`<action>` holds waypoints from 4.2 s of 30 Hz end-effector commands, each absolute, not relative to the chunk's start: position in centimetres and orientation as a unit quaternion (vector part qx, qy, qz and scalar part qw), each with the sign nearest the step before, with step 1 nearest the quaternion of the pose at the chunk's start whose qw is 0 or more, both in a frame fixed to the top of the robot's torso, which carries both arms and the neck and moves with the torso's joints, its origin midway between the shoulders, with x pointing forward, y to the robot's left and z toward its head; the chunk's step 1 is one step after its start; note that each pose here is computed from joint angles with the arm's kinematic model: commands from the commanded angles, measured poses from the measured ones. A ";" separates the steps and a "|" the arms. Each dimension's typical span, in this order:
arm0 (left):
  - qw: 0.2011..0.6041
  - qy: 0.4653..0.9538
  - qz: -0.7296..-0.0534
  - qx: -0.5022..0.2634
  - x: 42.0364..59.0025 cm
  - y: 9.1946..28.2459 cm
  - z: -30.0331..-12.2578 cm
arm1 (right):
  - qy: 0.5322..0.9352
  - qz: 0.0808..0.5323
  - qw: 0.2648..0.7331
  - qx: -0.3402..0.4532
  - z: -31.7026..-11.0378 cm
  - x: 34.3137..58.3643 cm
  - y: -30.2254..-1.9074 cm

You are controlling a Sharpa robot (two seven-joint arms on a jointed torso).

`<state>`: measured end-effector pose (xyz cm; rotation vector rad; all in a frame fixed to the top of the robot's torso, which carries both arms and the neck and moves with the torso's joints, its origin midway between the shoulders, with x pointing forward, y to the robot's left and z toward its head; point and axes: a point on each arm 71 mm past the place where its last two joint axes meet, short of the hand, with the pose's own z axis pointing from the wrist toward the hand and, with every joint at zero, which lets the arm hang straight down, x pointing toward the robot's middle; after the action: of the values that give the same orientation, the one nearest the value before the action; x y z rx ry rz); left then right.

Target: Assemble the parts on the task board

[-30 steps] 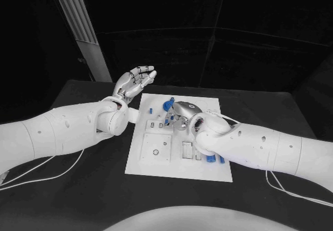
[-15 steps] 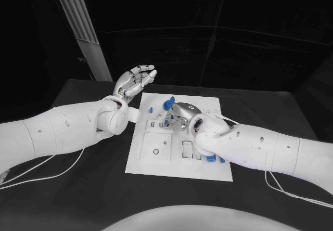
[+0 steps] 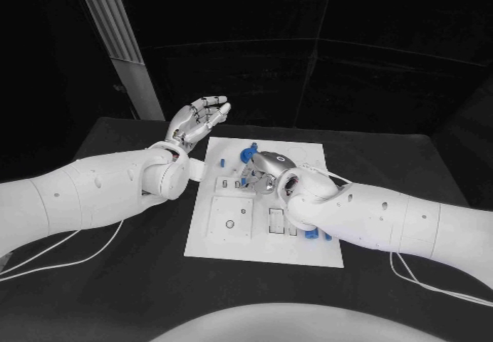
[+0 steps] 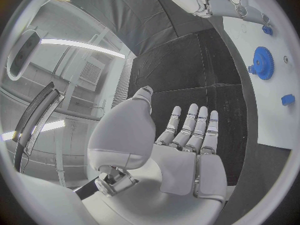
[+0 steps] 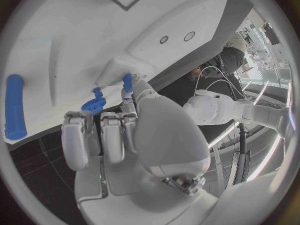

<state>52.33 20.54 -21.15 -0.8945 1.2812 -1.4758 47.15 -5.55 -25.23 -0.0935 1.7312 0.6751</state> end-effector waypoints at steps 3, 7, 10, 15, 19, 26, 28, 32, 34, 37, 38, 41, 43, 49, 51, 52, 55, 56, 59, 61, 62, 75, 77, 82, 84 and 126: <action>0.519 0.440 -0.671 -0.296 51.7 20.6 -19.2 | 0.748 0.289 0.595 -0.048 -25.4 47.1 -5.6; 0.519 0.440 -0.670 -0.297 51.8 20.6 -19.3 | 0.749 0.289 0.594 -0.049 -25.4 47.1 -5.5; 0.519 0.440 -0.670 -0.297 51.8 20.6 -19.3 | 0.750 0.288 0.593 -0.049 -25.5 47.1 -5.6; 0.519 0.440 -0.670 -0.297 51.8 20.6 -19.3 | 0.751 0.286 0.593 -0.050 -25.5 47.2 -5.7; 0.518 0.440 -0.670 -0.297 51.8 20.6 -19.3 | 0.751 0.287 0.593 -0.050 -25.5 47.1 -5.7; 0.518 0.441 -0.671 -0.297 51.8 20.5 -19.3 | 0.749 0.290 0.594 -0.051 -25.5 47.1 -5.7; 0.518 0.441 -0.671 -0.297 51.8 20.5 -19.3 | 0.747 0.291 0.595 -0.050 -25.4 47.1 -5.7; 0.518 0.441 -0.670 -0.297 51.8 20.5 -19.3 | 0.744 0.293 0.598 -0.048 -25.4 47.1 -5.7; 0.518 0.441 -0.670 -0.297 51.8 20.5 -19.3 | 0.744 0.293 0.599 -0.047 -25.4 47.1 -5.7; 0.518 0.441 -0.670 -0.297 51.8 20.5 -19.3 | 0.744 0.292 0.599 -0.047 -25.4 47.1 -5.7; 0.518 0.441 -0.670 -0.297 51.8 20.5 -19.3 | 0.744 0.292 0.599 -0.047 -25.4 47.1 -5.7; 0.518 0.441 -0.670 -0.297 51.8 20.5 -19.3 | 0.745 0.291 0.598 -0.046 -25.4 47.1 -5.7; 0.518 0.441 -0.670 -0.297 51.8 20.5 -19.3 | 0.745 0.291 0.598 -0.045 -25.4 47.1 -5.7; 0.516 0.442 -0.671 -0.297 51.8 20.5 -19.3 | 0.737 0.293 0.607 -0.039 -25.2 47.0 -6.0; 0.516 0.442 -0.671 -0.298 51.8 20.6 -19.3 | 0.733 0.295 0.612 -0.036 -25.0 47.0 -6.2; 0.516 0.442 -0.671 -0.298 51.8 20.6 -19.3 | 0.729 0.297 0.615 -0.034 -24.9 46.9 -6.4; 0.516 0.443 -0.669 -0.299 51.8 20.8 -19.3 | 0.718 0.304 0.625 -0.027 -24.4 46.5 -7.2; 0.516 0.443 -0.669 -0.300 51.8 20.9 -19.3 | 0.714 0.307 0.629 -0.025 -24.3 46.4 -7.5; 0.517 0.445 -0.666 -0.301 51.8 21.1 -19.3 | 0.700 0.314 0.641 -0.019 -23.5 46.2 -8.4; 0.518 0.448 -0.664 -0.301 51.7 21.3 -19.3 | 0.690 0.321 0.648 -0.017 -22.9 46.1 -9.0; 0.519 0.451 -0.662 -0.299 51.7 21.4 -19.3 | 0.684 0.326 0.652 -0.013 -22.4 46.1 -9.3; 0.528 0.568 -0.595 -0.210 52.0 22.6 -15.8 | 0.647 0.439 0.599 0.173 -17.0 46.7 -15.4; 0.532 0.594 -0.576 -0.183 52.1 22.6 -14.8 | 0.647 0.461 0.569 0.211 -16.9 46.9 -16.3; 0.531 0.650 -0.529 -0.121 52.0 22.0 -13.4 | 0.636 0.495 0.527 0.270 -16.9 47.2 -18.1; 0.526 0.670 -0.514 -0.102 51.8 21.7 -13.3 | 0.629 0.503 0.521 0.282 -16.8 47.2 -18.6; 0.366 0.907 -0.209 -0.021 51.1 17.8 -19.7 | 0.631 0.482 0.503 0.342 -18.1 48.1 -22.6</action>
<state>51.24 17.53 -19.29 -0.0735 2.2600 -0.6256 48.12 -22.71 -18.12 0.8208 1.5110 1.1585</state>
